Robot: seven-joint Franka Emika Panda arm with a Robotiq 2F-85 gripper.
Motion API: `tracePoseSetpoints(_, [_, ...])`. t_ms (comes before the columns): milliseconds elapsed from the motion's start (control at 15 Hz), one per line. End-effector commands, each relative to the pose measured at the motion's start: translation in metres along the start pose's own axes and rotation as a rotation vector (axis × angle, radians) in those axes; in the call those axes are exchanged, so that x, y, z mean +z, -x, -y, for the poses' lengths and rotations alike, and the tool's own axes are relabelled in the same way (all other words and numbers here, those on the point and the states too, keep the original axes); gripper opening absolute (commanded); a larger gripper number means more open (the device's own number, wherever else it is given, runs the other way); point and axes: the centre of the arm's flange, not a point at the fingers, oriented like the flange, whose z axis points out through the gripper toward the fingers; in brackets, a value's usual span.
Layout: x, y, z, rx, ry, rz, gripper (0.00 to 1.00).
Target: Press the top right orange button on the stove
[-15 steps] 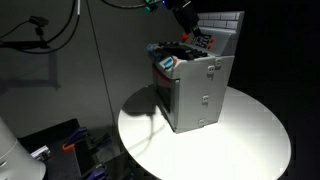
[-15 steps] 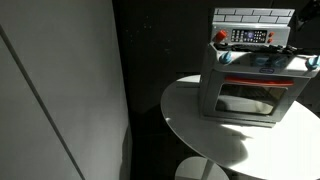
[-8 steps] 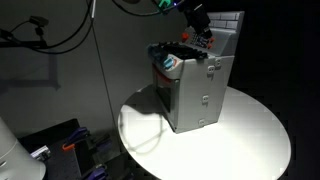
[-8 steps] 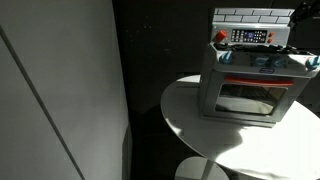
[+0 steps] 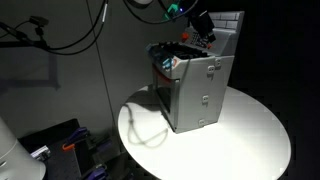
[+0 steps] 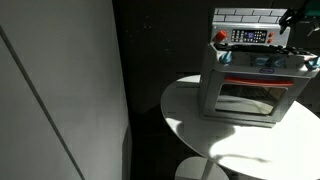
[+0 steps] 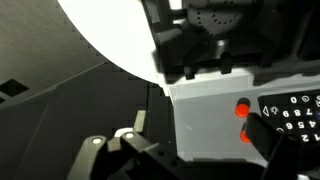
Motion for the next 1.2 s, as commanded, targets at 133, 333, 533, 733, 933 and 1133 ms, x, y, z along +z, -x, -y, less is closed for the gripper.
tracePoseSetpoints(133, [0.008, -0.02, 0.018, 0.024, 0.006, -0.024, 1.0])
tracePoseSetpoints(333, [0.012, -0.026, 0.021, 0.03, 0.007, -0.029, 1.0])
tracePoseSetpoints(533, [0.015, -0.03, 0.025, 0.031, 0.008, -0.031, 1.0])
tracePoseSetpoints(733, [0.019, -0.03, 0.029, 0.03, 0.011, -0.027, 1.0])
tracePoseSetpoints(933, [0.022, -0.031, 0.031, 0.028, 0.014, -0.023, 1.0])
tracePoseSetpoints(1133, [0.025, -0.032, 0.033, 0.028, 0.015, -0.02, 1.0])
